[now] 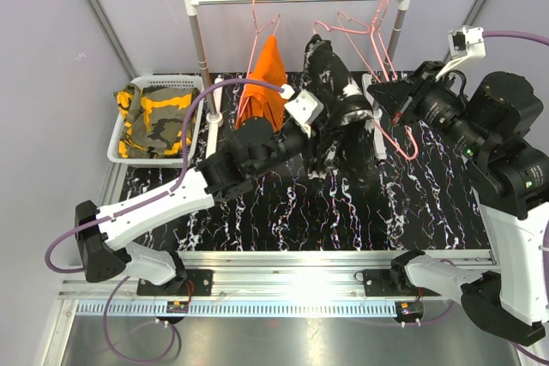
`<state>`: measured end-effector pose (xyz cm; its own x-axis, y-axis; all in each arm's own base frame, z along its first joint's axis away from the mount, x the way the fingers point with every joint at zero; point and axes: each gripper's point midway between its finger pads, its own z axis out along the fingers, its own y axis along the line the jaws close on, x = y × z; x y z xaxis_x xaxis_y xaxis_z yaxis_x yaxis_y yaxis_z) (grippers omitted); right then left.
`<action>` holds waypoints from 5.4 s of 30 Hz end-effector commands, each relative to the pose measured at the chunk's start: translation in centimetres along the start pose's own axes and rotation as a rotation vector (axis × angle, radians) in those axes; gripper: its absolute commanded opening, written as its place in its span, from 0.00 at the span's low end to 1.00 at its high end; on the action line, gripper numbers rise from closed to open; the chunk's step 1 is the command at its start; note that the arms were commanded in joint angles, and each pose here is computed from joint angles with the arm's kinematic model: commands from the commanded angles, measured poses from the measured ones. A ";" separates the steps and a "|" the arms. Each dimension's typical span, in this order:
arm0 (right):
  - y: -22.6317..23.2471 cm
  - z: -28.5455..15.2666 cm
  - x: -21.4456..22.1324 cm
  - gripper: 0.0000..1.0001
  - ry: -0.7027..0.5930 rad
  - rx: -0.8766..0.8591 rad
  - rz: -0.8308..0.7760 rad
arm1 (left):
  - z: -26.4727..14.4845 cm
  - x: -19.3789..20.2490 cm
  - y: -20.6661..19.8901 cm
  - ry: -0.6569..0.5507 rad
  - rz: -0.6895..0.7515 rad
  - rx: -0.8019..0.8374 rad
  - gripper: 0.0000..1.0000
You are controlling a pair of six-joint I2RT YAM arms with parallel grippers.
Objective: Remove the trousers from the hanger
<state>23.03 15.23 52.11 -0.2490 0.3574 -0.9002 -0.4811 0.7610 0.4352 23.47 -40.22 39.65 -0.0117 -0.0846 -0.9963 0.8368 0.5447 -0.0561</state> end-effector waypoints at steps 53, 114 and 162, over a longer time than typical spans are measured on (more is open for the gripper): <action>2.4 -1.2 -8.4 0.00 -0.304 -0.050 -0.101 | 1.1 -1.0 2.1 -0.026 0.122 -0.318 0.70; 4.1 -1.2 -7.4 0.00 -0.268 -0.151 -0.056 | 3.4 -4.3 4.6 -0.220 0.083 -0.632 0.84; -11.8 3.0 11.4 0.00 0.073 0.337 -0.051 | -13.4 -32.6 12.9 -0.670 0.076 -0.876 0.00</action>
<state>27.68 13.11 36.33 -0.3451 0.2956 -0.8908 -0.2318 0.8929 0.3860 31.47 -27.64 62.08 0.3937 -0.1780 -0.9019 0.1176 0.9828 -0.1427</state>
